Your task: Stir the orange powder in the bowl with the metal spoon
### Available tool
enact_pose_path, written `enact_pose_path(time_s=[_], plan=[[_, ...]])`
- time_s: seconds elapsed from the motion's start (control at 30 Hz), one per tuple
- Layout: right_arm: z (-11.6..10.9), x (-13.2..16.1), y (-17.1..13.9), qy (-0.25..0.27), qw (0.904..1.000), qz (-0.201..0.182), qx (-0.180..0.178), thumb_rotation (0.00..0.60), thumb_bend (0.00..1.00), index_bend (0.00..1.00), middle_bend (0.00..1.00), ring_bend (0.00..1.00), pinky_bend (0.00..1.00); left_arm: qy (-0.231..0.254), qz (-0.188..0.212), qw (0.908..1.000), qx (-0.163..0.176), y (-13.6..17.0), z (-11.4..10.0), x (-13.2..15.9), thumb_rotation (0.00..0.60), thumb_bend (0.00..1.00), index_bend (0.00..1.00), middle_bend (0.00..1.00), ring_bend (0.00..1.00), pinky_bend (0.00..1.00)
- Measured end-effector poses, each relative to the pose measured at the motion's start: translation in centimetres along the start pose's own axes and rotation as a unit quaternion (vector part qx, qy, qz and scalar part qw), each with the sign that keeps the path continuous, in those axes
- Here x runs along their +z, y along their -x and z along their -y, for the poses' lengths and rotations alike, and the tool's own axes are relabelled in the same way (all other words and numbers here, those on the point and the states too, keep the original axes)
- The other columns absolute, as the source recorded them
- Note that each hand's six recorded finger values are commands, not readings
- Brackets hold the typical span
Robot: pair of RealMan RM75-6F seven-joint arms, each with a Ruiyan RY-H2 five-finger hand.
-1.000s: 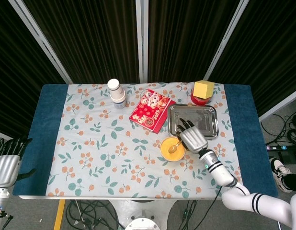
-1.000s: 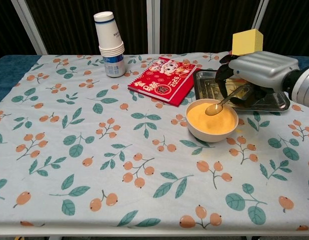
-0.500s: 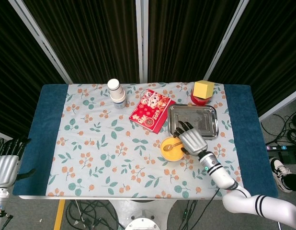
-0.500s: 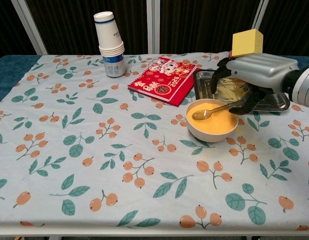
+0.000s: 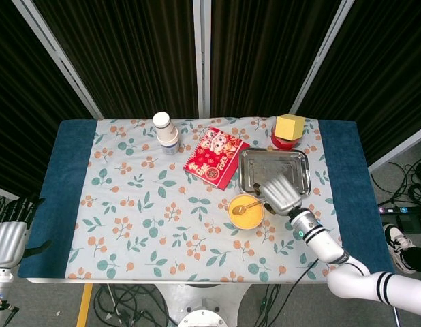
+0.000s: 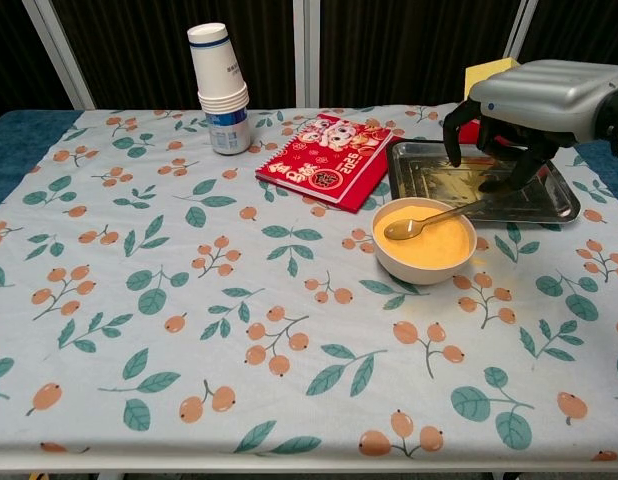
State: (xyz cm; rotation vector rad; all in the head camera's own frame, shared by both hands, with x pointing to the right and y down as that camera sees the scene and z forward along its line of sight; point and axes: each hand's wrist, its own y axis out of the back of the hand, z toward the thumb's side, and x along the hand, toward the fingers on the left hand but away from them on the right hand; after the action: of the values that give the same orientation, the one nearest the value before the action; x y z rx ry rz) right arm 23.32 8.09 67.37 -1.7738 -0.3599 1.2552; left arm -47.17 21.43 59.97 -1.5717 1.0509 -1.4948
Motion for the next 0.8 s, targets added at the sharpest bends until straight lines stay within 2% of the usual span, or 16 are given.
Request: enact_pose_path(time_s=[0.2,0.8], plan=[[1.7,0.6,0.9,0.002,0.9996,0.004,0.029,0.6,0.21,0.47,0.91,0.91,1.0,-0.001,0.001,1.0,-0.002,-0.1,0.1,0.0,0.6,0.1,0.17,0.12,0.07,0.1],[3.6,1.0,2.5,-0.015,0.9989,0.01,0.044,0.6,0.29,0.5,0.91,0.91,1.0,0.004,-0.004,0.9999,-0.009,-0.2,0.5,-0.2,0.6,0.09,0.17,0.12,0.07,0.1]])
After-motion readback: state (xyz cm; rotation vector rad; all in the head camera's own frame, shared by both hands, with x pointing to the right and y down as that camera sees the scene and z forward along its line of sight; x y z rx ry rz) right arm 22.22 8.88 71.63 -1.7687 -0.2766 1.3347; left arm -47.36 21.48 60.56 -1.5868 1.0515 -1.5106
